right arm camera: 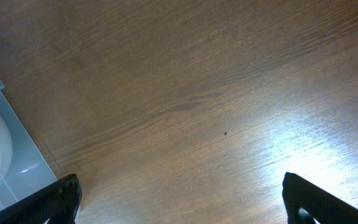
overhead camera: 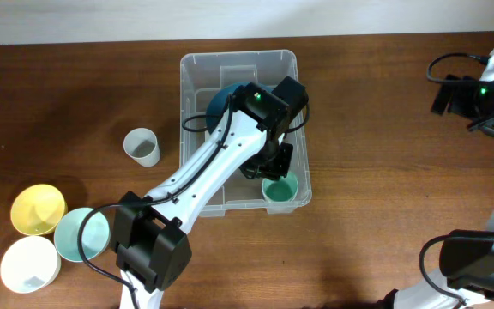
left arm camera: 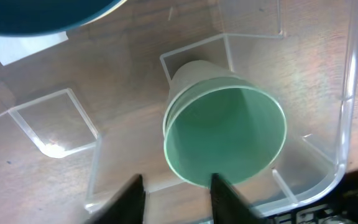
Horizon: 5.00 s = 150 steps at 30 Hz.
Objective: Pack container
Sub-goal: 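Carry the mint-green cup and drop it into the cream cup in the bin, then move the left gripper to the grey cup and grasp it, then carry the grey cup and stack it into the cups in the bin, then move the left gripper to the mint-green bowl and grip its rim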
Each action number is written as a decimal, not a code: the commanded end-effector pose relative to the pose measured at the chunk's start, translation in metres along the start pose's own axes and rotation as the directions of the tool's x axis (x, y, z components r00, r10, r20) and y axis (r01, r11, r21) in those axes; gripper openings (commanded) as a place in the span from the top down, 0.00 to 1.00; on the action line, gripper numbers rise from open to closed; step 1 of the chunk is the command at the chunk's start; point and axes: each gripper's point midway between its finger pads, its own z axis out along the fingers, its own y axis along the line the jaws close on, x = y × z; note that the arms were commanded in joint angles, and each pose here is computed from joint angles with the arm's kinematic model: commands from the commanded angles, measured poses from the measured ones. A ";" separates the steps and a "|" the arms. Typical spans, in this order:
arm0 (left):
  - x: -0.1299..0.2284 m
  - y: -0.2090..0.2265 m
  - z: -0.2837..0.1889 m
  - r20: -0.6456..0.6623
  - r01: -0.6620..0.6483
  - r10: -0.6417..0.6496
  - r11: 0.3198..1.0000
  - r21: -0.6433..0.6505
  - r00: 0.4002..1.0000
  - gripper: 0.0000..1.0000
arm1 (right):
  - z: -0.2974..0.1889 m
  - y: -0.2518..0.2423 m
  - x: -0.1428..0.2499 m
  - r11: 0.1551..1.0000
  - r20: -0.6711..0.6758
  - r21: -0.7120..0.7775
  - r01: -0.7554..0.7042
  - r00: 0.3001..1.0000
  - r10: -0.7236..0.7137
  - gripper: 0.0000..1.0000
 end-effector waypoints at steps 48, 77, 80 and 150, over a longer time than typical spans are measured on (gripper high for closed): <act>-0.001 0.342 0.051 -0.051 0.705 -0.710 0.703 -0.092 0.702 0.89 | -0.011 0.001 0.003 1.000 0.024 -0.010 0.003 1.000 -0.003 0.01; -0.005 0.097 -0.151 0.425 0.156 -0.182 0.983 0.095 0.887 0.99 | -0.011 0.001 0.003 1.000 0.025 -0.010 0.003 1.000 -0.003 0.01; -0.005 0.056 -0.136 0.398 0.052 -0.083 0.995 0.087 0.914 0.99 | -0.011 0.001 0.003 1.000 0.025 -0.010 0.003 1.000 -0.003 0.01; 0.145 0.335 -0.004 0.195 0.850 -0.834 0.473 -0.232 0.517 0.01 | -0.012 0.006 0.005 0.998 0.016 -0.036 0.049 0.999 -0.049 0.01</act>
